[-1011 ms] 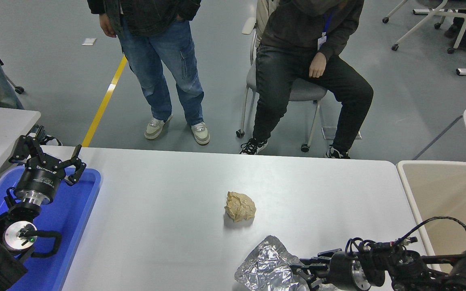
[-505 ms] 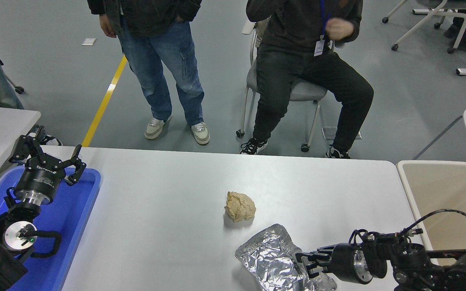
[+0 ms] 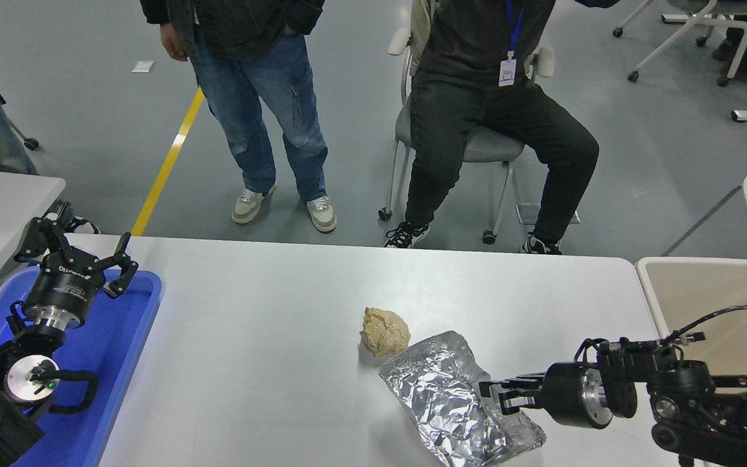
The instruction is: Clean the table surface
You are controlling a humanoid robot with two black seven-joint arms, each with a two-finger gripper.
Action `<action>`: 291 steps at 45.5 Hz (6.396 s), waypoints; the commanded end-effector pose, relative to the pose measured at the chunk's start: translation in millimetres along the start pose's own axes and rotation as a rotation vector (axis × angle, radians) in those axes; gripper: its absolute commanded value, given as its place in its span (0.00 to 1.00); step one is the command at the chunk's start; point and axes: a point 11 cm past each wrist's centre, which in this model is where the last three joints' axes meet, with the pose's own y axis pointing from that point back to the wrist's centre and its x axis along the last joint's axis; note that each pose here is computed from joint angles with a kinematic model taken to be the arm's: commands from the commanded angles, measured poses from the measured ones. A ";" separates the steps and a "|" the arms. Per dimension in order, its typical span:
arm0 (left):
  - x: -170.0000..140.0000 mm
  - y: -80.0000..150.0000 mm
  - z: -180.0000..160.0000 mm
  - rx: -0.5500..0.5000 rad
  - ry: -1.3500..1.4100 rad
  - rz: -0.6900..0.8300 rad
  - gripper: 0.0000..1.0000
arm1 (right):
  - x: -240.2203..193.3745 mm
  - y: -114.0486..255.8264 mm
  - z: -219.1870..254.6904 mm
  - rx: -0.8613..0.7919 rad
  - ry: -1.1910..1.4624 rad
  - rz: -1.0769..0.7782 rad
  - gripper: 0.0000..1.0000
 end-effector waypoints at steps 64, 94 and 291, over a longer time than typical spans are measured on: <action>0.0 0.0 0.0 0.000 0.000 0.000 1.00 | 141.5 232.6 88.2 -0.300 -0.227 0.383 0.00; 0.0 0.0 0.0 0.000 0.000 0.000 1.00 | 73.8 300.6 208.4 -0.575 -0.451 0.514 0.00; 0.0 0.0 0.0 0.000 0.000 0.000 1.00 | 4.3 327.6 319.7 -0.951 -0.484 1.077 0.99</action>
